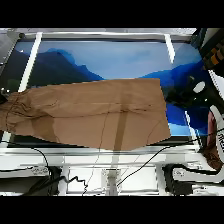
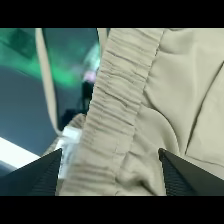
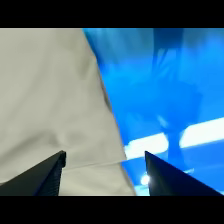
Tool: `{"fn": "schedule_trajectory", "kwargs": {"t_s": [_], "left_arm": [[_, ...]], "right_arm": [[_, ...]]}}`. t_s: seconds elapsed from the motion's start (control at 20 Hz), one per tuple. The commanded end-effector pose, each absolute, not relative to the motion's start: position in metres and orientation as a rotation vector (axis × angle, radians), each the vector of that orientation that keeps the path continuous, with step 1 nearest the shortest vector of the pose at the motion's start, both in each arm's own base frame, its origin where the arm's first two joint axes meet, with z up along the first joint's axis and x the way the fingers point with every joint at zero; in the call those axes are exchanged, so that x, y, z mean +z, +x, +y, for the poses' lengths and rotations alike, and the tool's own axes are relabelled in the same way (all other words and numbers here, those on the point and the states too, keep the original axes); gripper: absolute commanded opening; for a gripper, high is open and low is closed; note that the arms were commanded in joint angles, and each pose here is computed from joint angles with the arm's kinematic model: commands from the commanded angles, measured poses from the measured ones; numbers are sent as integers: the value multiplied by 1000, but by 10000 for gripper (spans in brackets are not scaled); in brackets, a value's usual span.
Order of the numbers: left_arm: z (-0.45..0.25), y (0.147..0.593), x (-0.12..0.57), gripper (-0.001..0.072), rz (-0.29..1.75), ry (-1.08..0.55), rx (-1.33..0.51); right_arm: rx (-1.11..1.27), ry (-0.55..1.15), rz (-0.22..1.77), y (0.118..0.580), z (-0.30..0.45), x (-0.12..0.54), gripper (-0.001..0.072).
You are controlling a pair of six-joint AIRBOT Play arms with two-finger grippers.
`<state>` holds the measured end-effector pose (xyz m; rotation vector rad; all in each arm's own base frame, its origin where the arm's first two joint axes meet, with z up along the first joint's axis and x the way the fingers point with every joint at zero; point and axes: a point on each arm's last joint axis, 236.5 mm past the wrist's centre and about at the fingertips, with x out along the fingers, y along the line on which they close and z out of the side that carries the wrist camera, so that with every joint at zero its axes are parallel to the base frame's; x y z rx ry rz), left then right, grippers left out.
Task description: Fold the clothes and pants, and hang the long-sleeved shirts on hangers.
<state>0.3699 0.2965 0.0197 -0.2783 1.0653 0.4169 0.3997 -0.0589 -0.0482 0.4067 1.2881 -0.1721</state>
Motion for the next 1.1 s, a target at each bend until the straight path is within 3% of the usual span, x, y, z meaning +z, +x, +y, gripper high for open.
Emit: {"fn": "schedule_trajectory", "kwargs": {"t_s": [0.0, 0.05, 0.1, 0.35, 0.45, 0.5, 0.6, 0.75, 0.8, 0.85, 0.9, 1.05], "left_arm": [[305, 355, 61, 535, 1031, -167, 471], [309, 345, 82, 295, 1017, -108, 502], [312, 339, 106, 164, 982, -37, 513], [267, 332, 182, 155, 807, 71, 371], [242, 336, 181, 155, 795, 73, 268], [230, 338, 173, 155, 806, 57, 213], [214, 341, 149, 155, 823, -14, 153], [191, 342, 112, 155, 846, -142, 83], [185, 341, 104, 155, 856, -168, 70], [182, 340, 95, 155, 868, -190, 60], [179, 338, 89, 155, 880, -204, 53], [178, 337, 84, 155, 887, -212, 50]], "right_arm": [[-196, 249, 1292, 399, -85, -2, 546], [-189, 187, 1261, 397, -90, 17, 452], [-180, 123, 1216, 393, -95, 39, 334], [-95, -104, 1178, 306, -84, 88, 307], [-110, -102, 1168, 262, -79, 72, 109], [-130, -84, 1182, 239, -80, 54, 80], [-130, 12, 1244, 194, -66, 7, 78], [52, 121, 1337, 161, -15, -38, 89], [85, 119, 1353, 160, -10, -37, 128], [79, 126, 1349, 163, -11, -38, 371], [67, 123, 1337, 168, -15, -39, 498], [29, 106, 1427, 167, -31, -58, 493]]}}
